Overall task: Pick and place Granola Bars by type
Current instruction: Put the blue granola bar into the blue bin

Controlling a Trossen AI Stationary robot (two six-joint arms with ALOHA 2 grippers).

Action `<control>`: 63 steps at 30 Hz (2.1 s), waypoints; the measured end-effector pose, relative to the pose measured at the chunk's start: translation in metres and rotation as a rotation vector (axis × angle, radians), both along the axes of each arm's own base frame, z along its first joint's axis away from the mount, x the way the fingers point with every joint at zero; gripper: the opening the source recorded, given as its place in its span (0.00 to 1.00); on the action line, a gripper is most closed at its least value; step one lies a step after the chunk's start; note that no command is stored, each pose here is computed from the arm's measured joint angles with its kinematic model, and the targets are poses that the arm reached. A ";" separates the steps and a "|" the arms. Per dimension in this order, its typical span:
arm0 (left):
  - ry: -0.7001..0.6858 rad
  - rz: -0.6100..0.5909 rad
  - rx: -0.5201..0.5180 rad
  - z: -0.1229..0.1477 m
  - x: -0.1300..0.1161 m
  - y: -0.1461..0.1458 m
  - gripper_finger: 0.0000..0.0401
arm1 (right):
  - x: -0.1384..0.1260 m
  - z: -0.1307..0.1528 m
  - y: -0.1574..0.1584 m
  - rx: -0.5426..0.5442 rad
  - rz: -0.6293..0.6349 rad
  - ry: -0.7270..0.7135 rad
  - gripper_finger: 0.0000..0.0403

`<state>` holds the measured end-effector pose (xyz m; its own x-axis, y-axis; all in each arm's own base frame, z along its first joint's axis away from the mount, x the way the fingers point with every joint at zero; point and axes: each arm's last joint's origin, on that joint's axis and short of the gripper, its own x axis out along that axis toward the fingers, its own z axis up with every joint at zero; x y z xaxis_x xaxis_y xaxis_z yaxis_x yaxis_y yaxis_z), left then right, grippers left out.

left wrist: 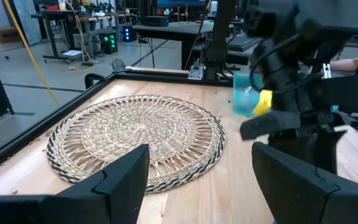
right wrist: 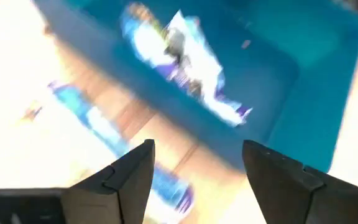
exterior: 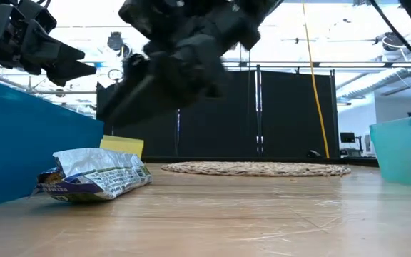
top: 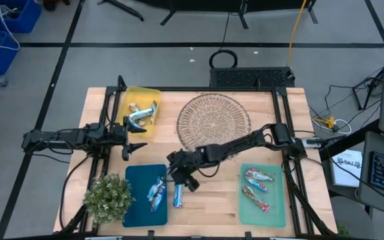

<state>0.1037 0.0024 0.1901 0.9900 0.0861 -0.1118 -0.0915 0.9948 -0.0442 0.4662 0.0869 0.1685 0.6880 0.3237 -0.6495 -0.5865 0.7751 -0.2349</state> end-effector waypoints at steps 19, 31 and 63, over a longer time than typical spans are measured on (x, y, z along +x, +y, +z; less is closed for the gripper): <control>0.008 0.003 -0.025 -0.001 0.000 0.000 0.70 | -0.019 -0.006 0.016 -0.052 0.013 0.183 0.53; 0.006 0.004 -0.035 -0.001 0.000 0.000 0.70 | -0.011 -0.024 0.014 0.002 0.042 0.175 0.53; 0.005 0.006 -0.051 -0.001 0.000 0.000 0.70 | -0.012 -0.036 -0.010 0.022 -0.039 0.278 0.25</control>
<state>0.1037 0.0024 0.1890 0.9889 0.0857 -0.1215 -0.0974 0.9908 -0.0939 0.4539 0.0765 0.1329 0.4963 0.3162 -0.8085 -0.5957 0.8015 -0.0521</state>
